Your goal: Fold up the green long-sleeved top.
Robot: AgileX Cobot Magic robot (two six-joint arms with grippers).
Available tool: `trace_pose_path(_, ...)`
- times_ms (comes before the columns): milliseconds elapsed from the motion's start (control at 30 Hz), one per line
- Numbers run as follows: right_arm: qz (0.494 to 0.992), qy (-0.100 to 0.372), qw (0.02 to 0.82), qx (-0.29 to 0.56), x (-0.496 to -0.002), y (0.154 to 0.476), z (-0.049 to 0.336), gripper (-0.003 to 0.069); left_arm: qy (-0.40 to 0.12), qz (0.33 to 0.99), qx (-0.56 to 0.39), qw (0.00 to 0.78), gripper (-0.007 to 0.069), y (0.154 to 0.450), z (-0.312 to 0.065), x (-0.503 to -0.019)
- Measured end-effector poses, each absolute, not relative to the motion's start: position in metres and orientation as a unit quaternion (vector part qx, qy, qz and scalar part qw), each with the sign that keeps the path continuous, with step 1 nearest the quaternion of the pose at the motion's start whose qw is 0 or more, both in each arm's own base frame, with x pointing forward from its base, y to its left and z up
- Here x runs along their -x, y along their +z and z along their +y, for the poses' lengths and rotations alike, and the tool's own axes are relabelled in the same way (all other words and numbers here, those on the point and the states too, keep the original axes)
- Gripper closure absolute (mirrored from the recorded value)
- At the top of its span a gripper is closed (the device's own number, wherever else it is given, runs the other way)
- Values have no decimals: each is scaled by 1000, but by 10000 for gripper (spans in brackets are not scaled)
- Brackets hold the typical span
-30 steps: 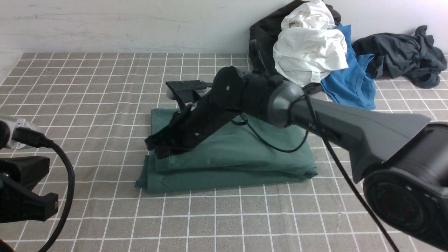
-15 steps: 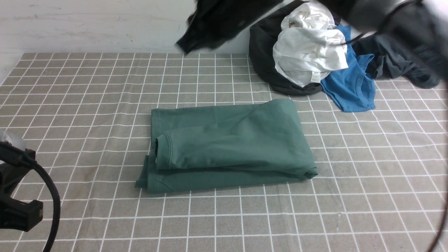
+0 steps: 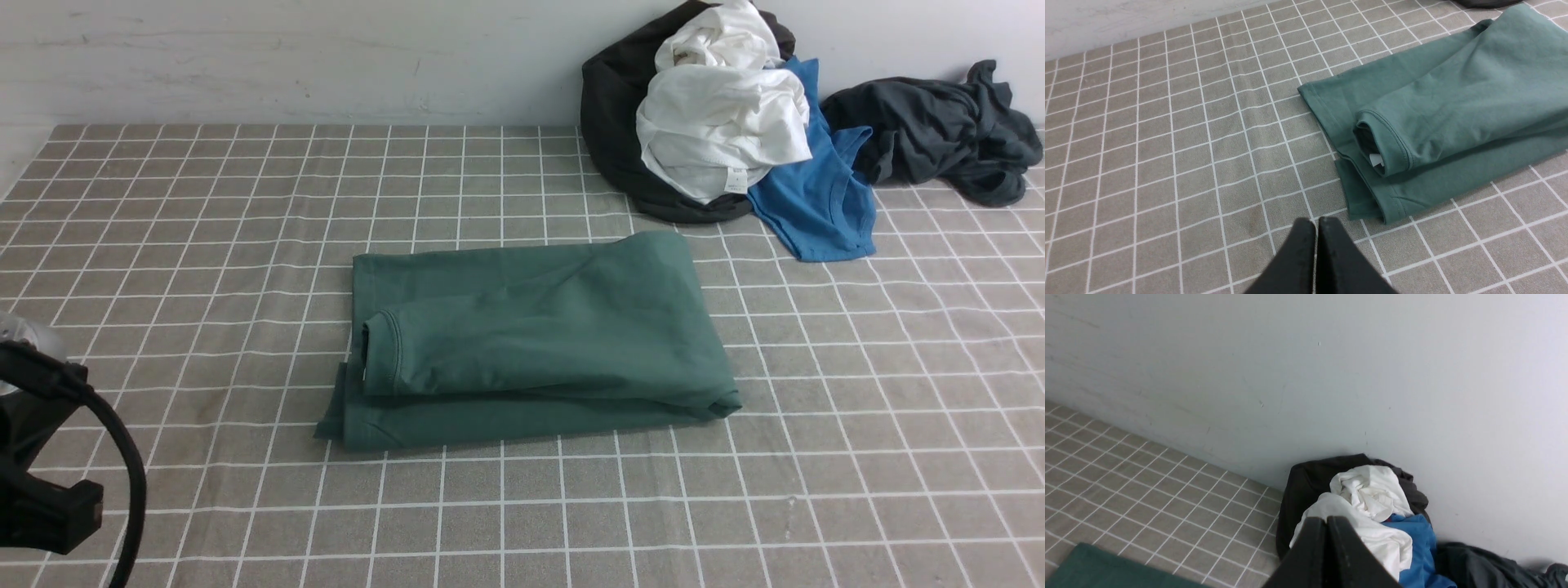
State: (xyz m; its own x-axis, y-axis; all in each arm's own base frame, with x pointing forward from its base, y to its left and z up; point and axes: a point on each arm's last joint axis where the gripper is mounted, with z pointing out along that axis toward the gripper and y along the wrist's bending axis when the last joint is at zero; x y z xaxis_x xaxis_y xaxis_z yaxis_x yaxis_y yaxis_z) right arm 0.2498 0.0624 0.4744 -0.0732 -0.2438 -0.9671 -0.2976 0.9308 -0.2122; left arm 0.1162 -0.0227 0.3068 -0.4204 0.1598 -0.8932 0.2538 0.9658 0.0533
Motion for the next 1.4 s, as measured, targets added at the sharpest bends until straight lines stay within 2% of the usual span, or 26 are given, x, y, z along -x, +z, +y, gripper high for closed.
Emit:
trace_pose_path(33,736,20,650,186,-249,464,63,672,-45,842,-123,524,633,307,-23,-116)
trace_pose_path(100,705,11,686,183,-230,433,60,672,-45,842,-123,523,633,307,-23,-116)
trace_pose_path(133,663,39,719,204,-210,405,57,672,-45,843,-123,522,633,306,-23,-116)
trace_pose_path(167,655,4,736,170,-201,393,55,672,-45,843,-124,521,633,306,-23,-116)
trace_pose_path(200,646,5,744,168,-196,387,55,672,-45,843,-124,521,633,306,-23,-116)
trace_pose_path(300,573,3,807,144,-158,345,46,672,-46,845,-124,519,633,306,-23,-116)
trace_pose_path(333,564,3,814,140,-152,341,44,672,-46,845,-124,518,633,306,-23,-116)
trace_pose_path(433,540,-6,832,129,-124,291,33,672,-46,846,-124,517,633,306,-23,-115)
trace_pose_path(600,587,-15,797,141,-106,234,26,672,-46,846,-125,517,633,306,-23,-115)
trace_pose_path(667,609,-10,780,147,-105,224,26,672,-46,846,-124,517,633,306,-23,-115)
trace_pose_path(1100,729,14,658,186,-100,193,29,672,-47,845,-124,518,633,306,-23,-115)
trace_pose_path(1200,743,37,640,192,-89,189,26,672,-46,845,-125,518,633,306,-23,-115)
trace_pose_path(1400,763,28,623,170,-59,181,17,672,-47,845,-124,518,633,306,-23,-114)
